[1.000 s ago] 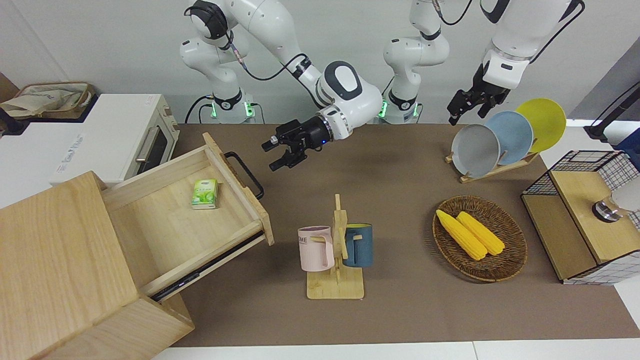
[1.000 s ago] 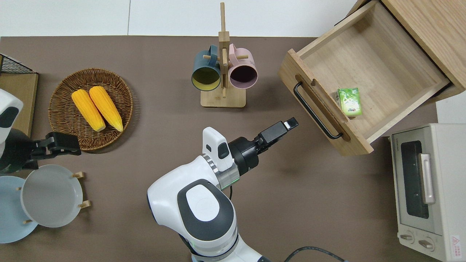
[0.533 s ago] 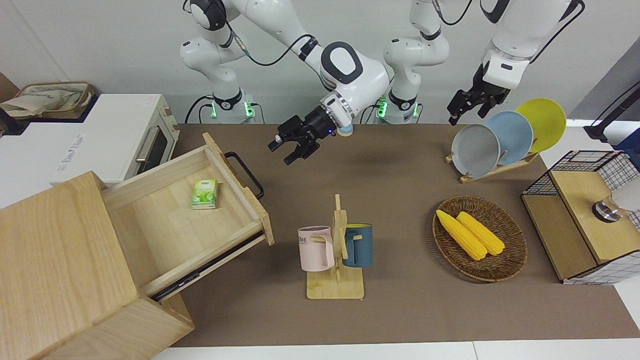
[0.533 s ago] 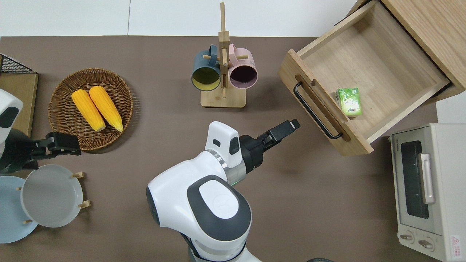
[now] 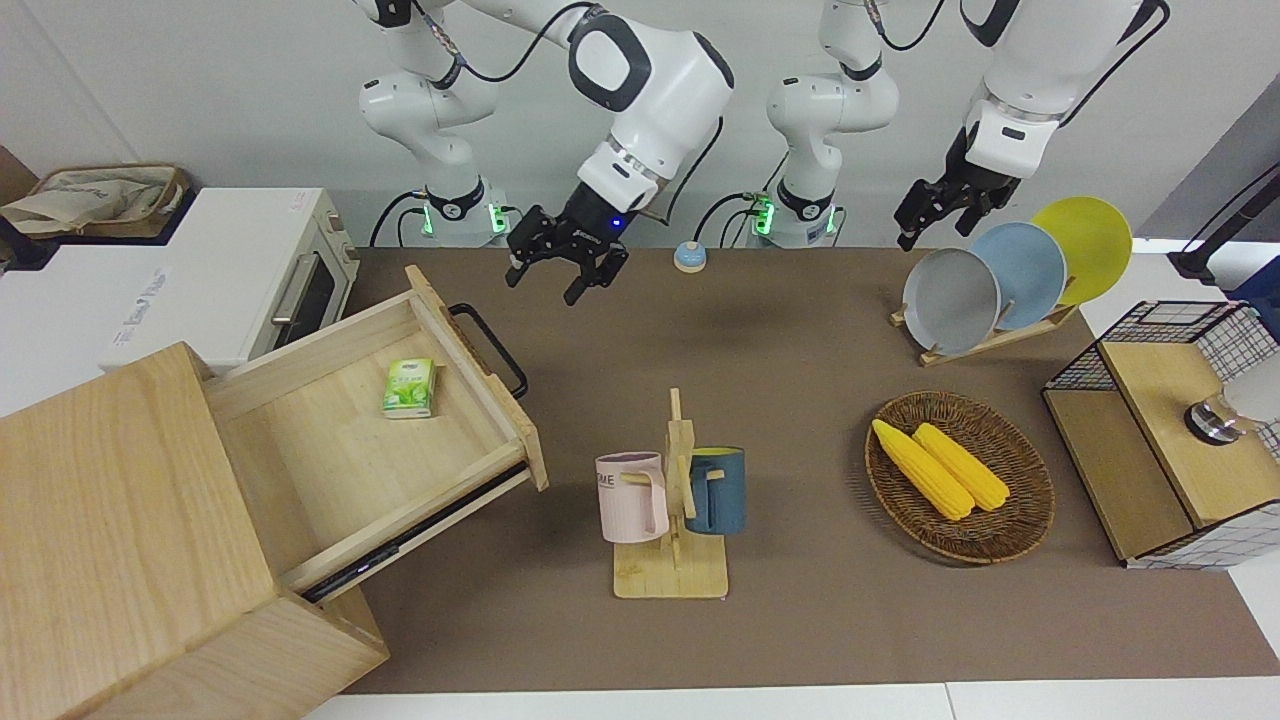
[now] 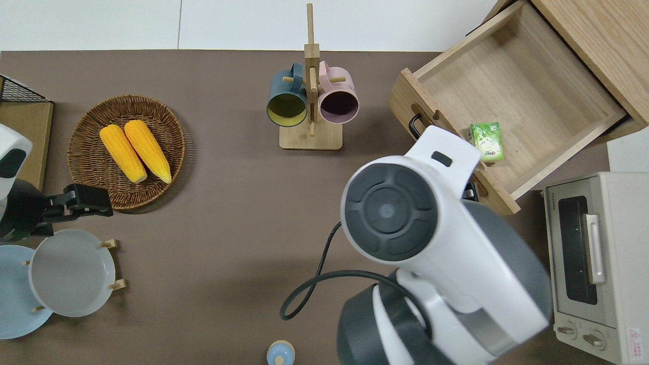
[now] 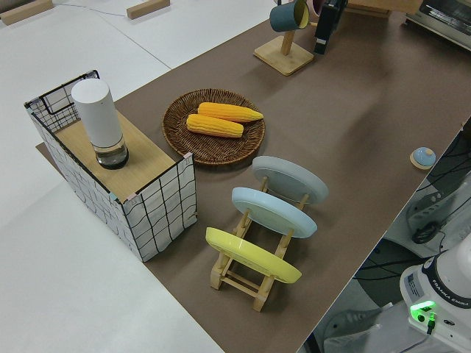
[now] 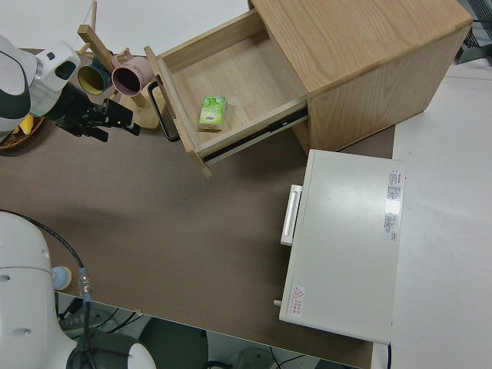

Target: Slide drawer open with right arm

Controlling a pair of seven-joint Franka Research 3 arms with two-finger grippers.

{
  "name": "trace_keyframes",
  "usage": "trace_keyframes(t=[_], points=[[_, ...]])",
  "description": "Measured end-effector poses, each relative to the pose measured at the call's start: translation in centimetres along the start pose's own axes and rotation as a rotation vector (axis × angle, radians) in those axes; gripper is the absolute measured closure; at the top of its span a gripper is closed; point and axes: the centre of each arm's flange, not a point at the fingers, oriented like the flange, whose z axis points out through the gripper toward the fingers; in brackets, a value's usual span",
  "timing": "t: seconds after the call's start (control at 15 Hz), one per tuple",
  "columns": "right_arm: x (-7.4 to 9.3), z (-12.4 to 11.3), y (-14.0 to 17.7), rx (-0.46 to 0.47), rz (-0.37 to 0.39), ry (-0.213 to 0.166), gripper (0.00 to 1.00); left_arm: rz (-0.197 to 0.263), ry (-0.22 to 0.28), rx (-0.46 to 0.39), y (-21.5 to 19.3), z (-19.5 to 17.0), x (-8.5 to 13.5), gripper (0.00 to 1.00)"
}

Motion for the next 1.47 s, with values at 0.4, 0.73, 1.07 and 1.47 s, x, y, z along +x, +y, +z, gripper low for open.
trace_keyframes(t=[0.4, 0.73, 1.07, 1.47], points=[[0.0, -1.2, 10.3, 0.194, 0.138, -0.043, 0.01, 0.0, 0.0, 0.0, 0.0, 0.0, 0.0, 0.0], [0.2, 0.5, 15.9, 0.238, 0.165, -0.087, 0.01, 0.0, 0.0, 0.0, 0.0, 0.0, 0.0, 0.0], [0.1, 1.7, 19.0, 0.239, 0.194, -0.11, 0.01, 0.0, 0.0, 0.0, 0.0, 0.0, 0.0, 0.0], [0.0, 2.4, 21.7, 0.24, 0.227, -0.117, 0.01, 0.0, 0.0, 0.0, 0.0, 0.0, 0.0, 0.0]])
